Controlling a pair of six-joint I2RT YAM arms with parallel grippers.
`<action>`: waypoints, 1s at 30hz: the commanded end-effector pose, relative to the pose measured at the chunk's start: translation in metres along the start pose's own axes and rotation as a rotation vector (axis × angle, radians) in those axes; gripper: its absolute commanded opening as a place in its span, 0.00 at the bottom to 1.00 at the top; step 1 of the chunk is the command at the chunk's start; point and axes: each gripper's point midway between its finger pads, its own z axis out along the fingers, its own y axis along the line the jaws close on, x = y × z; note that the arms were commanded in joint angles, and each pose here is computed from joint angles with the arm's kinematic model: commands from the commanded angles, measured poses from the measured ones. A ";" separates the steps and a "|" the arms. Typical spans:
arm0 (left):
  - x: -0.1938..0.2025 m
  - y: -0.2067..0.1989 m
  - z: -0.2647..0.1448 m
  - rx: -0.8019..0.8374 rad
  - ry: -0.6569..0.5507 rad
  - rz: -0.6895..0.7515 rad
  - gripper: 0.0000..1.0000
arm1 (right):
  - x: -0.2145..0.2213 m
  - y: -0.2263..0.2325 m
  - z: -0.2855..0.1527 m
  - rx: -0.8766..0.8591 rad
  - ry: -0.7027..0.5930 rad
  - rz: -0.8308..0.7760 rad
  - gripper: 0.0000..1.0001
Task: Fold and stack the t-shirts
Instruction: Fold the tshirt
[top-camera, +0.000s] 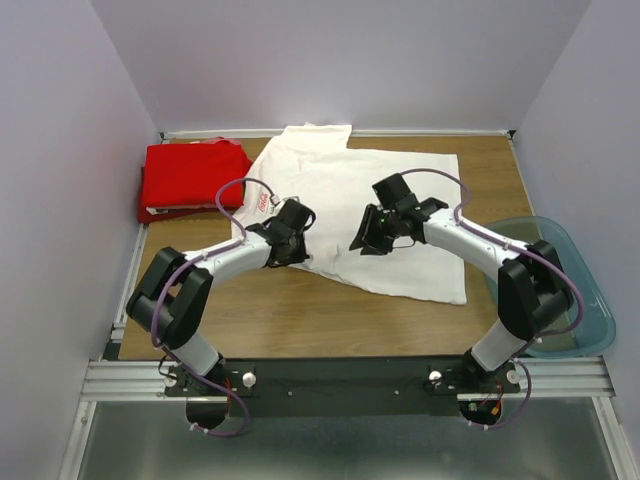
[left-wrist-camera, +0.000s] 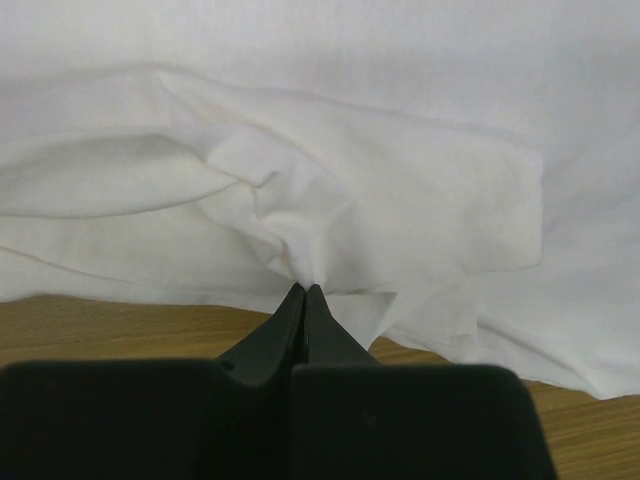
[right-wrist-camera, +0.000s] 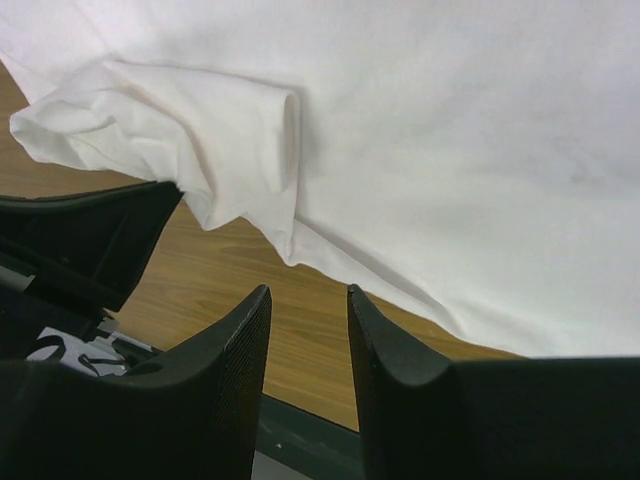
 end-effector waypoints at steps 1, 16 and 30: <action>0.002 0.013 -0.019 0.010 -0.021 -0.039 0.01 | 0.001 -0.031 -0.013 0.091 -0.033 -0.008 0.44; 0.021 0.024 -0.042 0.083 -0.010 -0.106 0.01 | 0.020 -0.165 -0.060 0.419 -0.136 0.142 0.48; 0.039 0.035 -0.047 0.087 0.005 -0.139 0.09 | 0.017 -0.237 -0.089 0.536 -0.171 0.327 0.56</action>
